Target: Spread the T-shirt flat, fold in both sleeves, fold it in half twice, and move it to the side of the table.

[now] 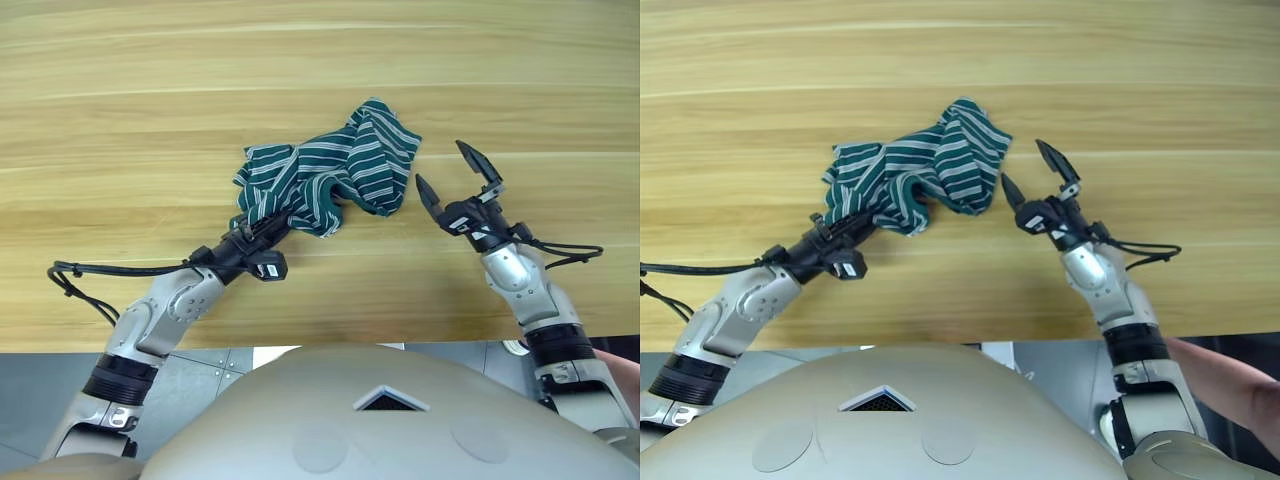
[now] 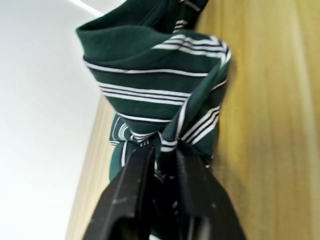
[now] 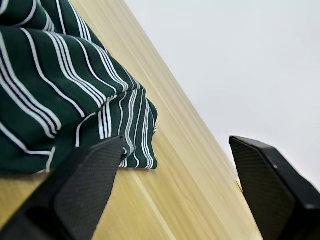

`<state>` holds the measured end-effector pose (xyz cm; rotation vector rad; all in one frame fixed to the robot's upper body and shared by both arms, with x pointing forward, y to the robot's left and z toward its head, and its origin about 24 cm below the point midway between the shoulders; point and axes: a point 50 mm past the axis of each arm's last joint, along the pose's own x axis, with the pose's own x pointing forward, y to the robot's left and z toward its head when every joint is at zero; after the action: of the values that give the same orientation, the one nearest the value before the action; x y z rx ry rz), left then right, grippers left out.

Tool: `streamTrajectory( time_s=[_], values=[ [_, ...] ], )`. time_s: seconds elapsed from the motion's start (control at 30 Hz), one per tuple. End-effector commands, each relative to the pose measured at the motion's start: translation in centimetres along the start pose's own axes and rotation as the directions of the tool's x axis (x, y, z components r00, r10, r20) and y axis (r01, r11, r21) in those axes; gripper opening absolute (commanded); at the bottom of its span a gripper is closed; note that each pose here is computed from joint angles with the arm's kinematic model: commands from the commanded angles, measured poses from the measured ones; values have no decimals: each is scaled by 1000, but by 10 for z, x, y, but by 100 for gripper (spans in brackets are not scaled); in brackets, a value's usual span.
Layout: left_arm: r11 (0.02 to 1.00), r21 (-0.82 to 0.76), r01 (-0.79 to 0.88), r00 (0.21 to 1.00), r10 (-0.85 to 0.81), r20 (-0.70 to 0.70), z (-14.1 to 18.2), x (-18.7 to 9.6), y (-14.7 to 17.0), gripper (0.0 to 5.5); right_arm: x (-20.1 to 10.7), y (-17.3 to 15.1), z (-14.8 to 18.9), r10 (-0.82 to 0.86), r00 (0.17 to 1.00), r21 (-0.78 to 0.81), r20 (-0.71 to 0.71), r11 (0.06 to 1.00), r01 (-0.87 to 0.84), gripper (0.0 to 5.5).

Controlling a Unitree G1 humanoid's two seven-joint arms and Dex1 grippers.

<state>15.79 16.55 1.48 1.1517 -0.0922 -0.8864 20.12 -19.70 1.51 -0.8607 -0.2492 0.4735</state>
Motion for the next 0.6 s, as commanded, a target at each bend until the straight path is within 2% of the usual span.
streamTrajectory(
  time_s=[0.03,0.17,0.33,0.47,0.6],
  values=[
    [995,-24,100,991,-102,-90,-11,-3,-22,17,-2,2,0,29,1000,9,3,1000,-29,388],
    [992,-53,112,991,-115,-62,-7,-5,-26,1,-20,20,5,218,976,36,21,975,-218,388],
    [992,-125,0,999,-5,-40,-2,-3,-14,1,-48,48,16,498,865,97,61,860,-502,388],
    [988,-152,-27,999,21,-44,1,3,-17,1,-51,55,18,556,828,115,76,820,-561,388],
    [986,-161,-36,998,28,-52,1,5,-19,1,-40,51,11,526,850,92,37,845,-527,388]
  ],
)
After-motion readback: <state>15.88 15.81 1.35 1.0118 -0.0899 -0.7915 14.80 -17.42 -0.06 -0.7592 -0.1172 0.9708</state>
